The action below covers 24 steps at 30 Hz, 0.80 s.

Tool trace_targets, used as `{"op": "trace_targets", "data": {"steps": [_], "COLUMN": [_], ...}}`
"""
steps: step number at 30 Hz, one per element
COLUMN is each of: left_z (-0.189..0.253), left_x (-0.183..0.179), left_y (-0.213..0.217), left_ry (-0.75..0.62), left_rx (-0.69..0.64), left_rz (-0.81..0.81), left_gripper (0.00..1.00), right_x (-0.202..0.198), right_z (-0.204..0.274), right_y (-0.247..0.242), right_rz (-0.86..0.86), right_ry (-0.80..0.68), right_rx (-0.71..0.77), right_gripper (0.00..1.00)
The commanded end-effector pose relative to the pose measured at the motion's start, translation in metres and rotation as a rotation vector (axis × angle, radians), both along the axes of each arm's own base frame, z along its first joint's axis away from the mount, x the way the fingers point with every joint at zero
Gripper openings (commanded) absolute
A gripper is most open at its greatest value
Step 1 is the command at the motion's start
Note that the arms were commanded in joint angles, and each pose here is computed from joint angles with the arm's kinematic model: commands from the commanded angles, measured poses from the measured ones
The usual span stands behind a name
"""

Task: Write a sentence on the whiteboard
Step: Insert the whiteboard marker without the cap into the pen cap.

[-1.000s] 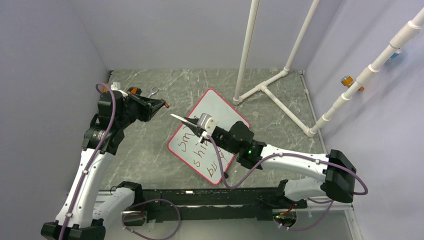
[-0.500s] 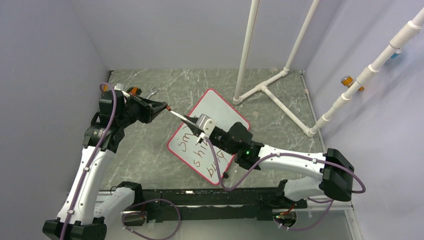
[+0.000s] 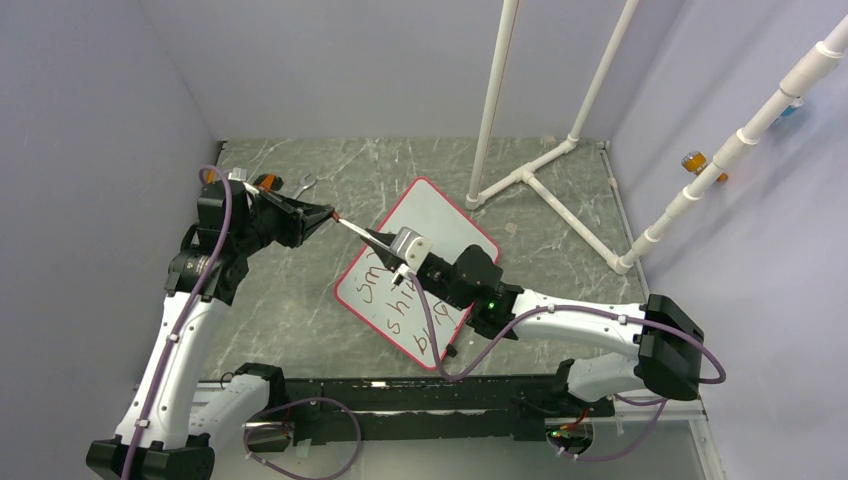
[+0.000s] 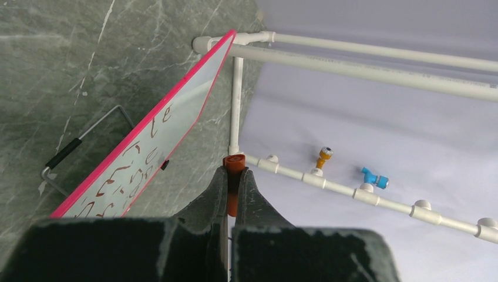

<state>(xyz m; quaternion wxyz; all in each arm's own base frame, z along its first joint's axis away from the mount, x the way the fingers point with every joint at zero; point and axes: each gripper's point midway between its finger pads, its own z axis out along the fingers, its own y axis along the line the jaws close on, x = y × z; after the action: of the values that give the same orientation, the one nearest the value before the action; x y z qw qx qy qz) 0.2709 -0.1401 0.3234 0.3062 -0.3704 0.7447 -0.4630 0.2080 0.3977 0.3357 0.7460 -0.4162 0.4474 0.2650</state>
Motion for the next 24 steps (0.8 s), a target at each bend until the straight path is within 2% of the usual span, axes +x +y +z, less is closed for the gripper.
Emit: {"op": "trace_targets", "data": {"steps": [1,24], "left_z": [0.0147,0.0064], "left_x": [-0.0042,0.0035], "left_y": [-0.0046,-0.0018], "left_ry": [-0.021,0.004], "left_rx": [-0.047,-0.074], "left_rz": [-0.016,0.01], "left_gripper": [0.0,0.0], "right_x": [0.0011,-0.0064], "right_z": [0.0242,0.0261], "right_y": [0.0021,-0.0057], "right_rz": [-0.005,-0.013], "right_ry": [-0.008,0.003], "right_rx": [0.073,0.101], "right_gripper": [0.0,0.0]}}
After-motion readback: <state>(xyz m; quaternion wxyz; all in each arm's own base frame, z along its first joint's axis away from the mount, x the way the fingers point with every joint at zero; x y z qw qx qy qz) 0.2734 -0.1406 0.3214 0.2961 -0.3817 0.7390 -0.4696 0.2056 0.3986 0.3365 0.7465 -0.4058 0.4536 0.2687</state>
